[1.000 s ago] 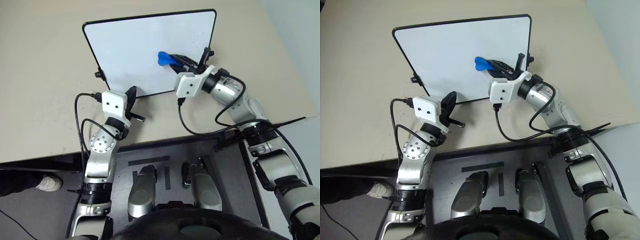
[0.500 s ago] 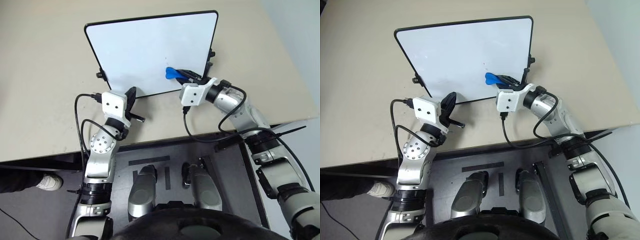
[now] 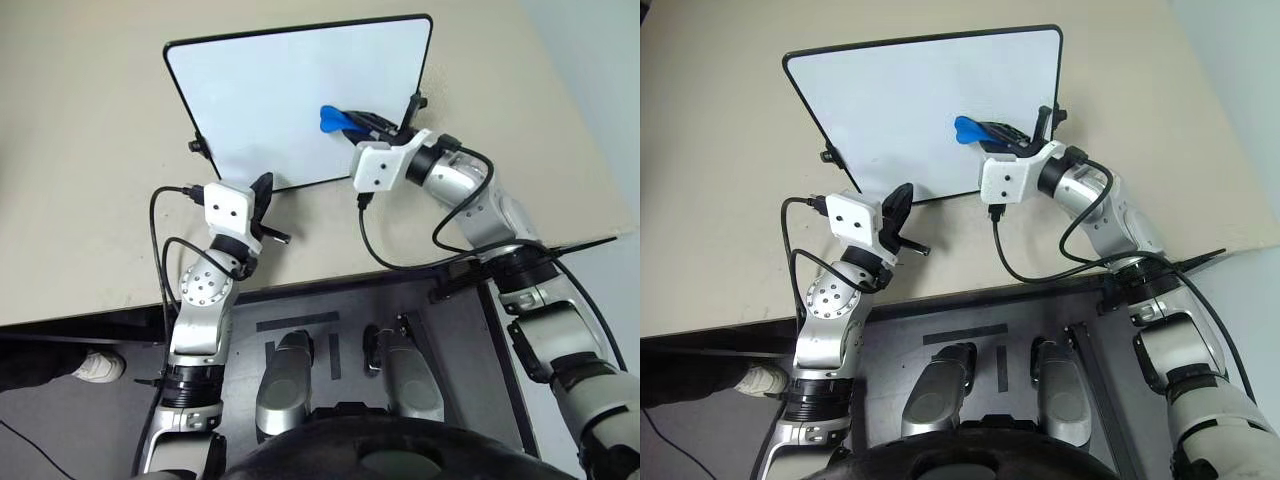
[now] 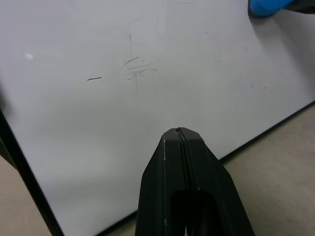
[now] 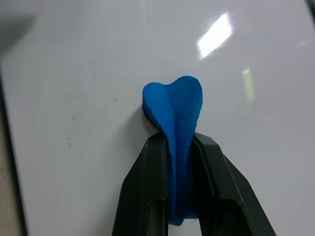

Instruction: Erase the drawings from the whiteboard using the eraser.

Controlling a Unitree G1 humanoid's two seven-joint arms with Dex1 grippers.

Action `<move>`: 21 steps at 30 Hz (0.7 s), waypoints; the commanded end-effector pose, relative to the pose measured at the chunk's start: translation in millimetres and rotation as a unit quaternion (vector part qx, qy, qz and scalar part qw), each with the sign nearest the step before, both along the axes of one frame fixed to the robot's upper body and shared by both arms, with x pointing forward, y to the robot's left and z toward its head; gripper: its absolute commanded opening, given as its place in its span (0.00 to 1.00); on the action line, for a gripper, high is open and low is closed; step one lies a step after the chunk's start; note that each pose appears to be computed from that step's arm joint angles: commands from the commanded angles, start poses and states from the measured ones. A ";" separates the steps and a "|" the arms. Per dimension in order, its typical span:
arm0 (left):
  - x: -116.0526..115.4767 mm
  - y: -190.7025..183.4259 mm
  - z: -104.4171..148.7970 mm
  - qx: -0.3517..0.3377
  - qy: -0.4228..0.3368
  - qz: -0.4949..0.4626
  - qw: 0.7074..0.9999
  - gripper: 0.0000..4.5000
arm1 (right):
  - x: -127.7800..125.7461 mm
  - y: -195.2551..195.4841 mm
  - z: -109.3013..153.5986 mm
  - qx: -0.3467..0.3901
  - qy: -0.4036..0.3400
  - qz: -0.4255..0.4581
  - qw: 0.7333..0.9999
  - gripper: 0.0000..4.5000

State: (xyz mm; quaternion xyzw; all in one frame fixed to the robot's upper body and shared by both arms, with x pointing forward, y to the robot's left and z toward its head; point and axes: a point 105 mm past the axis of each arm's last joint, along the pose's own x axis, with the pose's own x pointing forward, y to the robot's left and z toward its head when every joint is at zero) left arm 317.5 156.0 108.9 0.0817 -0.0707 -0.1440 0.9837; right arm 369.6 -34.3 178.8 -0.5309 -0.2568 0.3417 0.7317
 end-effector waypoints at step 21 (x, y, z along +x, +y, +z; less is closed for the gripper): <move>-0.8 -4.1 8.9 -0.001 -0.019 -0.010 1.000 0.00 | -6.0 -13.7 -4.3 0.013 0.042 -0.020 0.999 0.08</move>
